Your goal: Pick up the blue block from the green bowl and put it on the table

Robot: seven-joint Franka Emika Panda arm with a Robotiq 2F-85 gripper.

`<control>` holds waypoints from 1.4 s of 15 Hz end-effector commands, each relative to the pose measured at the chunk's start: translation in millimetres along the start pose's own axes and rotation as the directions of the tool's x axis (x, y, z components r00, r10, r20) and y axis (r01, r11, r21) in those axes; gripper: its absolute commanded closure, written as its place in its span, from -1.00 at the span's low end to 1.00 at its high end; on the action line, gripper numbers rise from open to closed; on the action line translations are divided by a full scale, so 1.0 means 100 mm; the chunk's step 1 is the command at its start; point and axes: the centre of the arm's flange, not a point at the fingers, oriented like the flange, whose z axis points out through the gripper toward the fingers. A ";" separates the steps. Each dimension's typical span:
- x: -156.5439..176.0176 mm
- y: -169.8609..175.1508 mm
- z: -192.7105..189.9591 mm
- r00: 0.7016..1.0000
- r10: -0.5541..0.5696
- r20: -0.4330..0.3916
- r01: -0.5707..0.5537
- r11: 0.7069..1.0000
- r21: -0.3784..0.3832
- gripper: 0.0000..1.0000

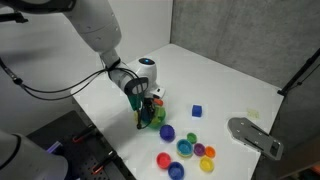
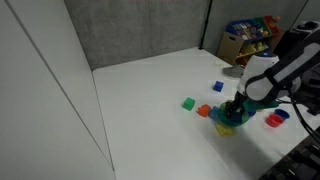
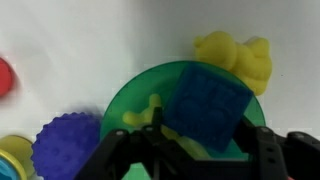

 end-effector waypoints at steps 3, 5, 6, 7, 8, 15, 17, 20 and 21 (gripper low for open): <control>0.04 -0.06 -0.33 0.999 0.030 -0.016 -0.029 0.999 0.033 0.23; 0.05 -0.11 -0.49 0.999 0.028 -0.024 -0.027 0.998 0.053 0.27; 0.05 -0.14 -0.56 0.999 0.023 -0.030 -0.021 0.998 0.061 0.27; 0.05 -0.17 -0.63 0.999 0.018 -0.034 -0.016 0.997 0.070 0.27; 0.05 -0.20 -0.71 0.999 0.012 -0.036 -0.009 0.997 0.082 0.27; 0.01 -0.75 -0.88 0.995 -0.084 -0.049 0.089 0.990 0.109 0.27; -0.01 -0.93 -0.85 0.991 -0.129 -0.045 0.133 0.987 0.093 -0.67; -0.02 -1.08 -0.88 0.984 -0.176 -0.030 0.178 0.982 0.066 -0.98; 0.01 -1.10 -0.91 0.982 -0.188 -0.020 0.189 0.981 0.053 -1.00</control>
